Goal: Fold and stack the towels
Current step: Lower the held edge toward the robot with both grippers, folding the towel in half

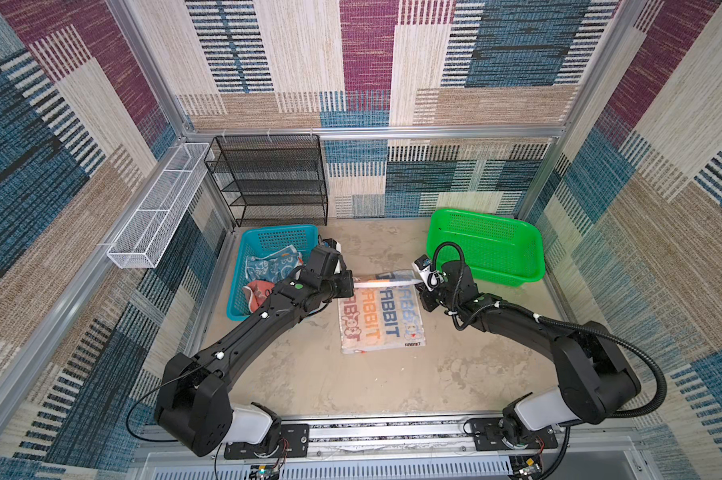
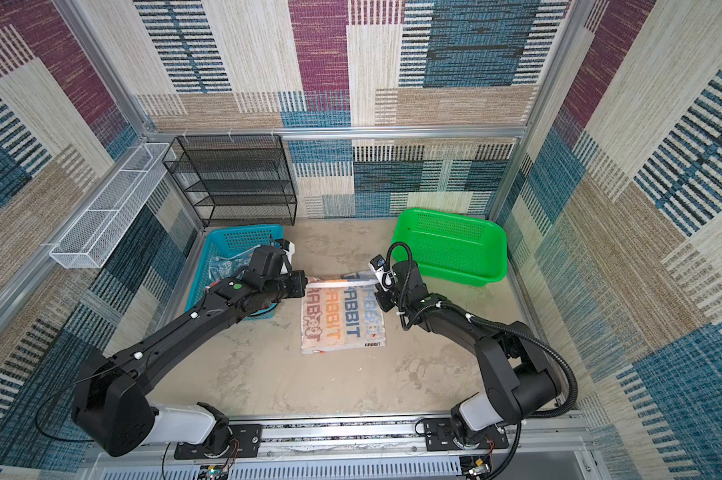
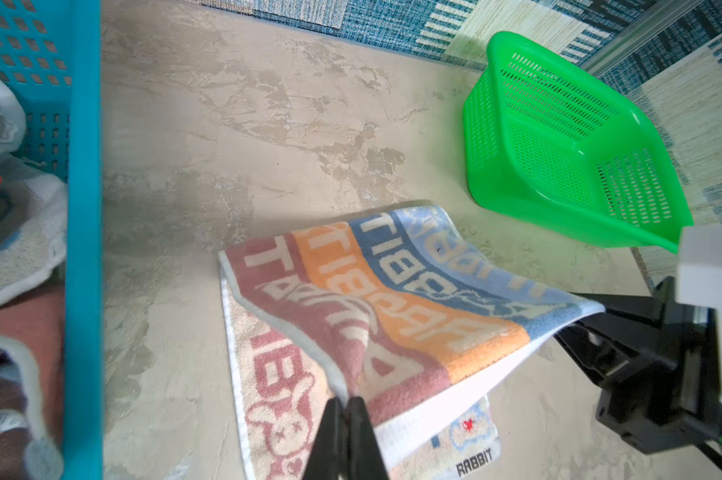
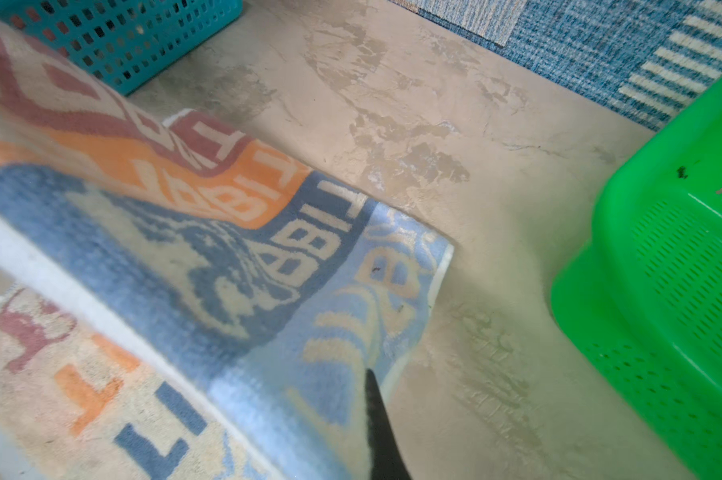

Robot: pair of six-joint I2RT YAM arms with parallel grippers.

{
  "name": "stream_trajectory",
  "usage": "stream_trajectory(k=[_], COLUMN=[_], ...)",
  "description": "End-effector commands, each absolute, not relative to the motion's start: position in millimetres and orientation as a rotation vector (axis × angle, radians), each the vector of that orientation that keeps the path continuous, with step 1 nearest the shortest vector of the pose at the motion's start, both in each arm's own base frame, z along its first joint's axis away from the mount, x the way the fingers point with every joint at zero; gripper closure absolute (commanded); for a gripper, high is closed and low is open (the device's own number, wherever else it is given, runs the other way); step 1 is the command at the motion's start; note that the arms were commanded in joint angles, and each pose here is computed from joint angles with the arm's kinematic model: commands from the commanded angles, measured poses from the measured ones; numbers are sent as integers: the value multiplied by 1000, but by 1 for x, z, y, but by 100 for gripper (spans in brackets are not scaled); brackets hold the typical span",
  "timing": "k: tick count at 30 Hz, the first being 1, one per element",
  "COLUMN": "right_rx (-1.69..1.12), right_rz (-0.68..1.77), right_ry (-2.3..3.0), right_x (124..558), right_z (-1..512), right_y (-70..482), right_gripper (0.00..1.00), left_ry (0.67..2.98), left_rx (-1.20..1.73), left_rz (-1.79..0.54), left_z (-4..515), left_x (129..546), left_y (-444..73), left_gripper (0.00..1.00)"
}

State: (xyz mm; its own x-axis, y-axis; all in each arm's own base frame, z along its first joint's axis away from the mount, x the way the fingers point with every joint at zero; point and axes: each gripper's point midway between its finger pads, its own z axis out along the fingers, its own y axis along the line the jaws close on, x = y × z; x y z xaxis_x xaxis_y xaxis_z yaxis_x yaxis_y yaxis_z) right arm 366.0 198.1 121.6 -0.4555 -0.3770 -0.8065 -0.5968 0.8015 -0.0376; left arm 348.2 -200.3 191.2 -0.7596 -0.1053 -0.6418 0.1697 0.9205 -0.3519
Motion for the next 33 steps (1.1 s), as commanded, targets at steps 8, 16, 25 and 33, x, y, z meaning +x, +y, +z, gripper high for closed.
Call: stream_trajectory(k=[8,16,25,33], right_rx=[-560,-500,-441,-381], right_rz=[498,609,752,806], right_ry=[2248,2331,2437,2384], right_x=[324,305,263,251], right_z=[98,95,71,86], right_y=[193,199,197,193], right_gripper=[98,83,71,48], left_ry=[2474,2511,2528,2536], left_rx=[-7,1,34,56], left_rz=[-459,-483,-461,-495], left_z=[151,122,111,105], left_x=[317,301,287,270], left_y=[-183,-191,-190,-194], left_gripper=[100,100,100,100])
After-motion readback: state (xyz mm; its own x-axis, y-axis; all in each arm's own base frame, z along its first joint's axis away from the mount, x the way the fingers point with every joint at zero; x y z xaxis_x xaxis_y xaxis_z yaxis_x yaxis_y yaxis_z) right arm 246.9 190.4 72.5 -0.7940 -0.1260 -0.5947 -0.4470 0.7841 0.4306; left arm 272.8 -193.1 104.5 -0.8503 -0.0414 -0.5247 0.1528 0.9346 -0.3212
